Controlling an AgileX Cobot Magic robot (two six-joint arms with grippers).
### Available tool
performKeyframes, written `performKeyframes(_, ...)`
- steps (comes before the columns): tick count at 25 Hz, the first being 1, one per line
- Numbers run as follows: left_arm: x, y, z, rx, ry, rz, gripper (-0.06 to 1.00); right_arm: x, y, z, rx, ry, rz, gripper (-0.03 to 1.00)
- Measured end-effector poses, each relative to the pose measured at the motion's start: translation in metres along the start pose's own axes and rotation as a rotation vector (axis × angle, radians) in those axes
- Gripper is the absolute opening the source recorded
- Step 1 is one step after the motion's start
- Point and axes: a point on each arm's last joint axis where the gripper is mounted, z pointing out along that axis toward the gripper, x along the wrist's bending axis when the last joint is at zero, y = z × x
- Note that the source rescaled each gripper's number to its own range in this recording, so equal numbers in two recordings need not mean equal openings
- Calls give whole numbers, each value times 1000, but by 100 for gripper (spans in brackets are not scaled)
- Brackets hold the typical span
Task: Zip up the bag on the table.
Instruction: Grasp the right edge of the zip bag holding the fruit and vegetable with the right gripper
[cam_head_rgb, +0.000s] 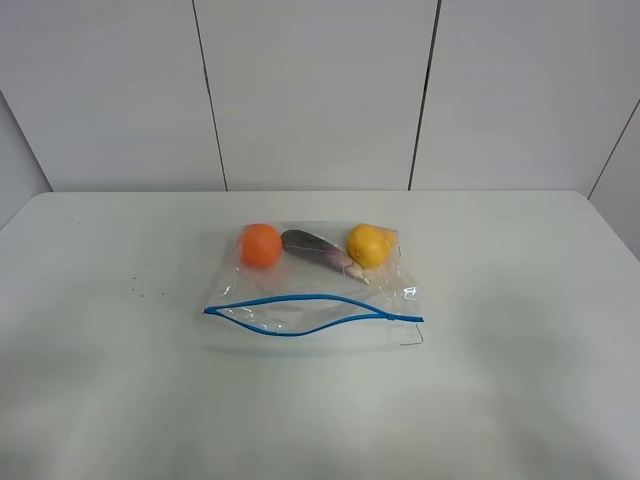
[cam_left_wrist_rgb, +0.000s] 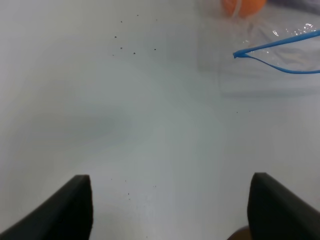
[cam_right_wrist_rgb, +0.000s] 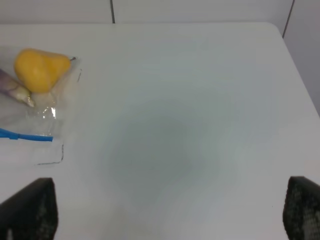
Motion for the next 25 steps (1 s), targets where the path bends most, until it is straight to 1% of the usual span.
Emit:
performKeyframes(8,0,0,0,0,0,0,100,0,2,1,7,0,-18,100)
performKeyframes(11,0,0,0,0,0,0,100,1,18,6,61,-2,-19,100)
performKeyframes(15,0,0,0,0,0,0,100,6,59,34,247,33,12,100)
performKeyframes(18,0,0,0,0,0,0,100,11,85,76,433,57,44,100)
performKeyframes(19,0,0,0,0,0,0,100,12,93,88,473,66,56,100)
performKeyframes(21,0,0,0,0,0,0,100,14,103,122,580,76,78,100)
performKeyframes(22,0,0,0,0,0,0,100,15,106,137,617,83,86,100)
performKeyframes(25,0,0,0,0,0,0,100,20,106,191,751,126,108,100)
